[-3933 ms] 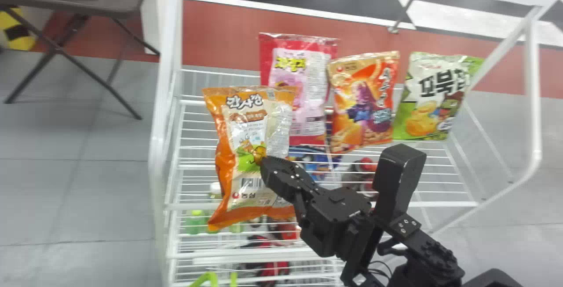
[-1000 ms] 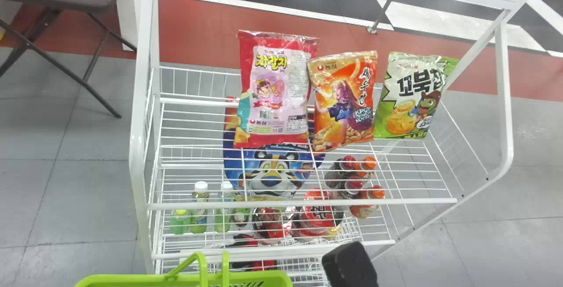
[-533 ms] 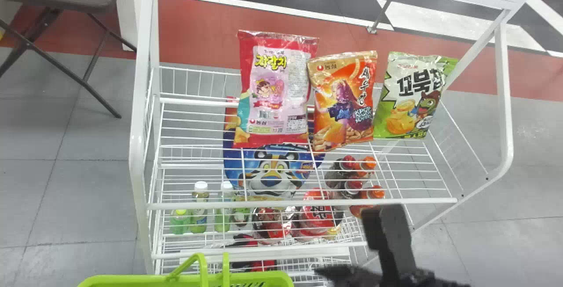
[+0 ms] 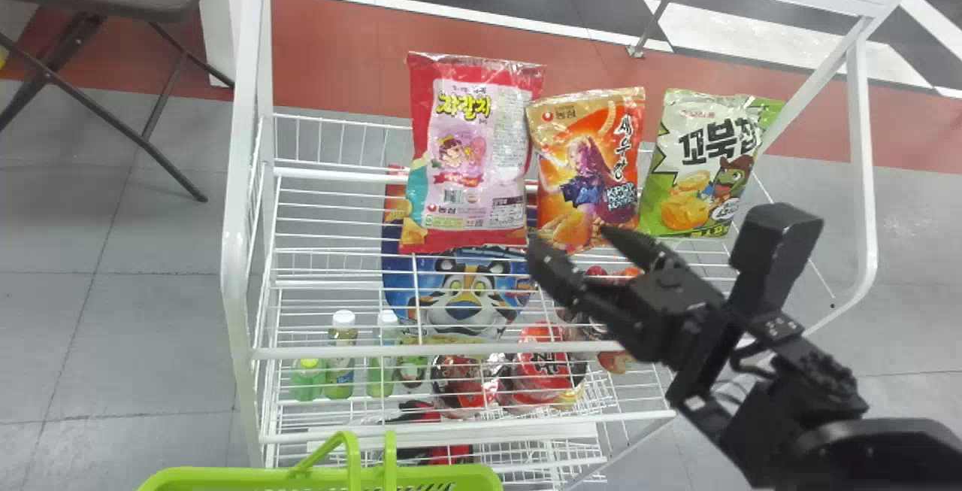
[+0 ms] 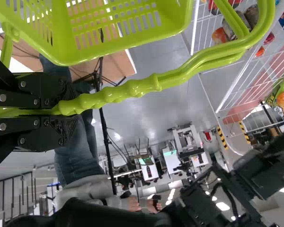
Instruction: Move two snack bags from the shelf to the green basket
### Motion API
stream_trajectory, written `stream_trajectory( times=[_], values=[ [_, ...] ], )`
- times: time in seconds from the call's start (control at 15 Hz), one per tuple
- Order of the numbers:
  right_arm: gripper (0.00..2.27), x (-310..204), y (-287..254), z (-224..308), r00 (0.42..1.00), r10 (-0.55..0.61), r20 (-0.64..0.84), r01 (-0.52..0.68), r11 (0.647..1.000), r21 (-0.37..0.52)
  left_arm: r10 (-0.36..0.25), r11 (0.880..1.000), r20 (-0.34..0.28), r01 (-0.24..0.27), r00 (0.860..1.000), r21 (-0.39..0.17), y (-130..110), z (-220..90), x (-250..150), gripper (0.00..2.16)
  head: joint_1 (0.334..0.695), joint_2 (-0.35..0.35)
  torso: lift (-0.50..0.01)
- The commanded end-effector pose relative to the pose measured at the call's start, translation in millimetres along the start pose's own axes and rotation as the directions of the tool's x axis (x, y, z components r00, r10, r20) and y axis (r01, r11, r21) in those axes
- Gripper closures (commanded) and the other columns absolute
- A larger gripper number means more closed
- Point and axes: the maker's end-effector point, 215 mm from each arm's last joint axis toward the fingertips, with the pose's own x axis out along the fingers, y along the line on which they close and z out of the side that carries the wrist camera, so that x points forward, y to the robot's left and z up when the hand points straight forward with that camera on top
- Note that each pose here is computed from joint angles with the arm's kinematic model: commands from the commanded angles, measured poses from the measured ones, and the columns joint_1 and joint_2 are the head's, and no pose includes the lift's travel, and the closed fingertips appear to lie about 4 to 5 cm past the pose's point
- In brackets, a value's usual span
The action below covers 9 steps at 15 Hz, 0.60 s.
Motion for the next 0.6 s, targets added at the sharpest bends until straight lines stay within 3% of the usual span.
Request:
stream_trajectory(
  times=[0.0,0.27,0.53],
  values=[
    [0.1,15.1,-40.7,16.8,0.997,-0.043,0.066,0.042,0.999,0.006,-0.003,1.0,-0.011,0.003,1.0,0.007,0.3,1.1,2.2,2.11,0.695,-0.35,-0.017],
    [0.1,49.7,-99.6,16.4,0.991,-0.113,0.073,0.11,0.993,0.051,-0.002,1.0,-0.024,0.002,1.0,0.008,0.2,-0.2,2.7,2.11,0.695,-0.35,-0.017],
    [0.1,93.8,-117.3,7.0,0.991,-0.126,0.038,0.125,0.992,0.036,0.012,1.0,-0.029,-0.012,0.999,0.003,3.3,-2.0,2.2,2.11,0.695,-0.35,-0.017]
  ],
)
